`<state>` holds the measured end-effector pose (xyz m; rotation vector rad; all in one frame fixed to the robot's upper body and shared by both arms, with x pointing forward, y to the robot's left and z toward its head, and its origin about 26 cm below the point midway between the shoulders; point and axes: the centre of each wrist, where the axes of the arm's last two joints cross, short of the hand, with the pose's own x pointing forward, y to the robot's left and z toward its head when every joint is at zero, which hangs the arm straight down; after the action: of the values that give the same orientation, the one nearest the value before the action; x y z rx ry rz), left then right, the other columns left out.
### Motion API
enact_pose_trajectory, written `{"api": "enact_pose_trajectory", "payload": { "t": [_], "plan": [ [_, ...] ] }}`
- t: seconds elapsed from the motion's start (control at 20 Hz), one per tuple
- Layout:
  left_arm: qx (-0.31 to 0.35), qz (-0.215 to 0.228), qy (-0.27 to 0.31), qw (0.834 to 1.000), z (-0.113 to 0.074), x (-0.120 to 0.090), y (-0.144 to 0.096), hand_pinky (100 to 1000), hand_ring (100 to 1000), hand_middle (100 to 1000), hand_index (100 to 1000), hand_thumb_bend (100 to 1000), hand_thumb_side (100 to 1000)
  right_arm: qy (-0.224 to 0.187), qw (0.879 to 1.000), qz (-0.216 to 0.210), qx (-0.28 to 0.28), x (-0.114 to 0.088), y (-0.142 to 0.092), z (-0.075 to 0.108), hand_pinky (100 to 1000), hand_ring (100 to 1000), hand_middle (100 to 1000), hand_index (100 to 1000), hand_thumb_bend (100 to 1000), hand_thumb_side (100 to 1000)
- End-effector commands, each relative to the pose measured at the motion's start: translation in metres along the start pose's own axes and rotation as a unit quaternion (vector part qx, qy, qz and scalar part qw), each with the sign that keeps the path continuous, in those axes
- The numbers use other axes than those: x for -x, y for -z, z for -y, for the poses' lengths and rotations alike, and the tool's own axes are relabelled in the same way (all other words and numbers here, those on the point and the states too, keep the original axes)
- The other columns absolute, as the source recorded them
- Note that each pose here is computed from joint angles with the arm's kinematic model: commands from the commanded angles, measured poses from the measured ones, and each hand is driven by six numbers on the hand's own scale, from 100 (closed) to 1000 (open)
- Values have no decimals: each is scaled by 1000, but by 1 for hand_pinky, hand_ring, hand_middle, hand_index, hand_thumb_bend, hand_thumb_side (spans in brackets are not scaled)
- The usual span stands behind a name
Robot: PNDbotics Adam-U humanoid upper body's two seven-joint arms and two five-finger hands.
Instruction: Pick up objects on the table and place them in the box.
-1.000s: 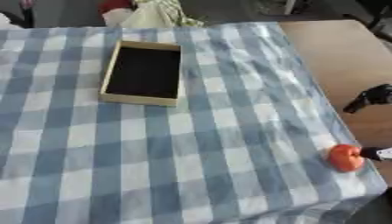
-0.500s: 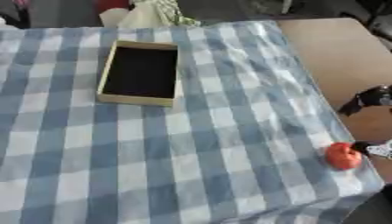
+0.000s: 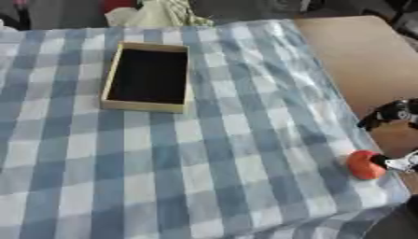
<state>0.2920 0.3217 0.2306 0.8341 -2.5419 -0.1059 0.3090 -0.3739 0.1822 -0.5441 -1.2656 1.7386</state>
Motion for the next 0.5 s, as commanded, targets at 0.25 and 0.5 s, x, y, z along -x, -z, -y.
{"api": "enact_pose_trajectory", "payload": {
  "t": [0.25, 0.5],
  "plan": [
    [6, 20, 3, 1000, -3, -6, 9, 787, 786, 736, 829, 573, 696, -22, 1000, -16, -11, 5, -6, 4, 813, 793, 734, 879, 335, 440],
    [11, 20, 1, 1000, -2, -6, 9, 787, 785, 731, 829, 569, 699, -27, 999, -22, -21, 8, -5, -1, 814, 796, 741, 883, 337, 440]
  ]
}}
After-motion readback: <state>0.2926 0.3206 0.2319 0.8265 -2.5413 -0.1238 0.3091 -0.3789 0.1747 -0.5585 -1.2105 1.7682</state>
